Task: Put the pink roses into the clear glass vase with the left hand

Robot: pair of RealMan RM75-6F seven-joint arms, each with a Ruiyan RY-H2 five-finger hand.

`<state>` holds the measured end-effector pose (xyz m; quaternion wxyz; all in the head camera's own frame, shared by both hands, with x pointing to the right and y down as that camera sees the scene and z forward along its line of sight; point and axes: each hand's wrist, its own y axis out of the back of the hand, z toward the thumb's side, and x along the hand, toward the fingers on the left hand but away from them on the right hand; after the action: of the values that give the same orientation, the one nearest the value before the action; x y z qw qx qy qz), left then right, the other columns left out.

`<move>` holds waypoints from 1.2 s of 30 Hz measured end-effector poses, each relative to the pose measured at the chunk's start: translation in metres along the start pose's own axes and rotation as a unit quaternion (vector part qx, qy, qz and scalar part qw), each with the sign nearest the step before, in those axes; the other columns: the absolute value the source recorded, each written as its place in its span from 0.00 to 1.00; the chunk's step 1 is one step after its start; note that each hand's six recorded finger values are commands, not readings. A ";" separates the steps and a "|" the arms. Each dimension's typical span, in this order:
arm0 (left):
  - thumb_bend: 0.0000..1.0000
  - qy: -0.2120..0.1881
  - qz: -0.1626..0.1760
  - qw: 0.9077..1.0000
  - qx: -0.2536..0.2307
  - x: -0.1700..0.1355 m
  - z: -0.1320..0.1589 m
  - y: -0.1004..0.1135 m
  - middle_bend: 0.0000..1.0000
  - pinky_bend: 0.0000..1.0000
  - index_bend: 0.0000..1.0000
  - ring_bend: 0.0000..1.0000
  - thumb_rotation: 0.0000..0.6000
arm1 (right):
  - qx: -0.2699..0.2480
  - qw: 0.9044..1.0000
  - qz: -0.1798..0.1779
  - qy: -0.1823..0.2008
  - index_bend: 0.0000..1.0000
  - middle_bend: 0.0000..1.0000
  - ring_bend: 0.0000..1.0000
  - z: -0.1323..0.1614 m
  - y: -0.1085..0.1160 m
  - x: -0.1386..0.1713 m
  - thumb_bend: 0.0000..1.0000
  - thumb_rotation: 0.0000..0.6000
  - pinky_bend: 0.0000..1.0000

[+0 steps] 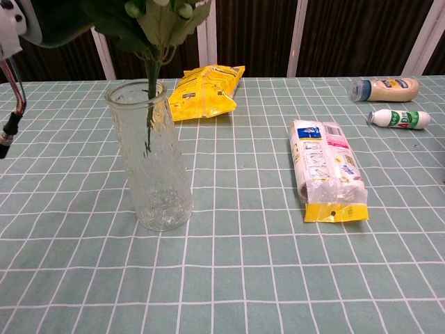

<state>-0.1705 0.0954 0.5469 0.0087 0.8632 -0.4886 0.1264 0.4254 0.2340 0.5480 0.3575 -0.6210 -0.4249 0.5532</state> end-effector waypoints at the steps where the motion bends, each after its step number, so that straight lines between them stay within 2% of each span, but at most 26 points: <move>1: 0.45 0.002 -0.006 1.000 0.000 0.000 -0.003 -0.004 0.46 0.45 0.43 0.32 1.00 | -0.001 1.000 0.000 0.000 0.12 0.09 0.01 0.000 0.000 0.000 0.17 1.00 0.00; 9: 0.45 0.011 -0.034 0.999 0.010 -0.004 -0.016 -0.017 0.43 0.41 0.43 0.30 1.00 | -0.004 1.000 -0.002 0.001 0.12 0.09 0.01 0.000 0.002 0.001 0.17 1.00 0.00; 15: 0.45 0.018 -0.038 0.999 0.016 -0.008 -0.025 -0.013 0.42 0.33 0.42 0.27 1.00 | -0.006 1.000 -0.003 0.002 0.12 0.09 0.01 0.000 0.003 0.001 0.17 1.00 0.00; 19: 0.45 0.024 -0.042 0.999 0.018 -0.010 -0.029 -0.011 0.41 0.33 0.42 0.26 1.00 | -0.006 1.000 -0.002 0.002 0.12 0.09 0.01 0.000 0.003 0.001 0.17 1.00 0.00; 36: 0.45 0.016 -0.003 1.000 0.027 -0.017 -0.035 0.017 0.46 0.33 0.44 0.26 1.00 | -0.005 1.000 0.002 0.004 0.12 0.09 0.01 0.002 -0.001 0.001 0.17 1.00 0.00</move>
<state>-0.2005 0.1055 0.5751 -0.0063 0.8625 -0.4824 0.1529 0.4230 0.2352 0.5478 0.3551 -0.6258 -0.4250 0.5493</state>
